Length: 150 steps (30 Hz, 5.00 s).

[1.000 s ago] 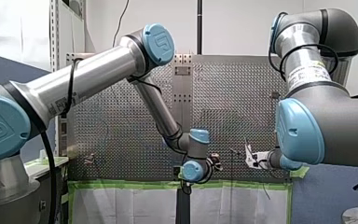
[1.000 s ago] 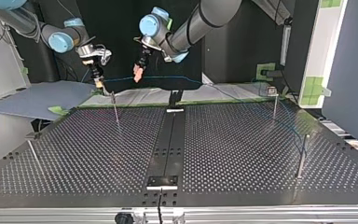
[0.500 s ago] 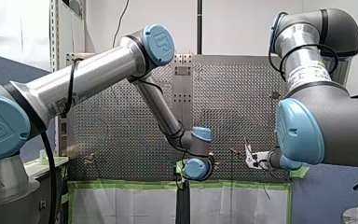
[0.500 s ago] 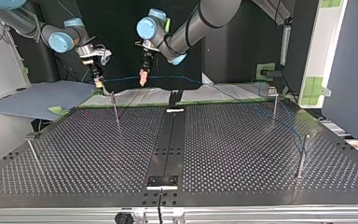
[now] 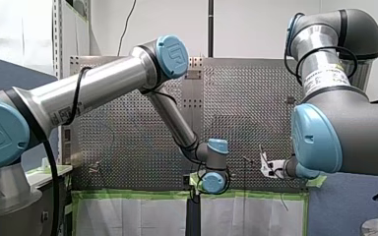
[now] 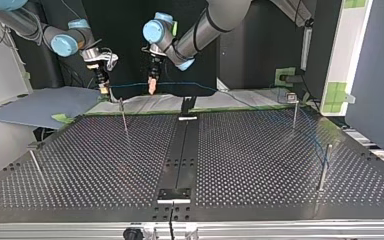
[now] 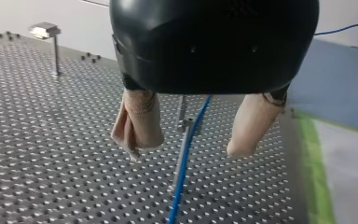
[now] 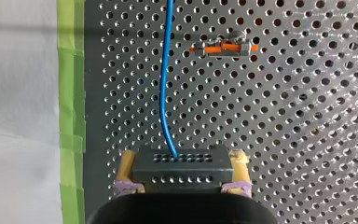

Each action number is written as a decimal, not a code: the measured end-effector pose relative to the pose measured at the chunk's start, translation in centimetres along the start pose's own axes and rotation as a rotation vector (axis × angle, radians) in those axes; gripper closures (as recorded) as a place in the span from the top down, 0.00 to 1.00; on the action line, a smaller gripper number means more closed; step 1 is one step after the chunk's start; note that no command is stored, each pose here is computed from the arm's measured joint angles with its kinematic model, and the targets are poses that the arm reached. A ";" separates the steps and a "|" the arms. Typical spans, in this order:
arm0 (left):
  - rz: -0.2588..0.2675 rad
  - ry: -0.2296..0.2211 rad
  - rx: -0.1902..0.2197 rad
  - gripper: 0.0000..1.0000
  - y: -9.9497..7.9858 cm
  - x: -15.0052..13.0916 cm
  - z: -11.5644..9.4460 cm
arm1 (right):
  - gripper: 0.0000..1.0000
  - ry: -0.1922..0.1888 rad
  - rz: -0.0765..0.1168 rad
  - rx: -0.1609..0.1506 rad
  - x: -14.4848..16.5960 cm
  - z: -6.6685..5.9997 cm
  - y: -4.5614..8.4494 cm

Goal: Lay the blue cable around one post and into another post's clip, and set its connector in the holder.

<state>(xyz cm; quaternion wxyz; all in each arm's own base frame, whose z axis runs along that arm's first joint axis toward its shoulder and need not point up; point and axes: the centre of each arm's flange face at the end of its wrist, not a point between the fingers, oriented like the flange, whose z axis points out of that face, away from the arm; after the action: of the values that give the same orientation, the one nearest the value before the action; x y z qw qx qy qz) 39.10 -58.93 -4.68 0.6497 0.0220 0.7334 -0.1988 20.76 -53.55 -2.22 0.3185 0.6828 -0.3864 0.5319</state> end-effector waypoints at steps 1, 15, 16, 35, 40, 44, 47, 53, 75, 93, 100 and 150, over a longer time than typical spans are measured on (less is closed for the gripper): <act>-0.008 -0.011 0.000 0.86 -0.1 -0.1 0.1 | 0.00 0.000 0.001 -0.003 0.0 0.0 0.0; -0.013 -0.122 -0.073 0.11 -0.4 -1.1 0.8 | 0.00 0.000 0.006 -0.034 0.1 0.2 0.5; -0.003 -0.124 -0.079 0.07 -0.4 -1.1 0.7 | 0.00 -0.001 0.011 -0.042 0.2 0.3 0.7; 0.020 -0.120 -0.001 0.04 -1.7 0.5 1.6 | 0.00 0.067 0.101 -0.179 1.5 1.3 5.4; -0.006 -0.143 0.013 0.04 -2.2 -0.1 3.2 | 0.00 0.075 0.109 -0.209 1.5 1.2 6.1; -0.017 -0.159 0.019 0.04 -2.1 -0.8 4.5 | 0.00 0.082 0.107 -0.220 1.6 1.3 6.4; -0.022 -0.156 0.021 0.04 -1.6 -0.5 5.3 | 0.00 0.086 0.106 -0.231 1.9 1.5 6.7; -0.029 -0.143 0.023 0.07 -0.8 1.1 6.4 | 0.00 0.077 0.107 -0.258 2.4 2.0 7.3; -0.063 -0.169 0.008 0.07 -0.6 1.1 7.2 | 0.00 0.093 0.153 -0.329 2.4 1.9 8.6; -0.088 -0.181 -0.013 0.07 -0.3 1.4 6.8 | 0.00 0.051 0.137 -0.452 1.8 1.2 9.3; -0.110 -0.196 -0.016 0.07 -0.6 1.0 7.1 | 0.00 0.079 0.152 -0.451 2.0 1.4 9.5; -0.035 -0.126 -0.005 0.04 -0.8 2.3 4.7 | 0.00 0.098 0.171 -0.491 1.9 1.2 10.7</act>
<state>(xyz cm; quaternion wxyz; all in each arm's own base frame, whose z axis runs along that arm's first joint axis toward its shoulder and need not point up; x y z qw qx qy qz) 43.00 -61.67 -7.06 0.6911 -0.0052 0.6918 -0.2094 12.32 -60.26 -0.38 0.4470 0.5233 -0.5442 0.4797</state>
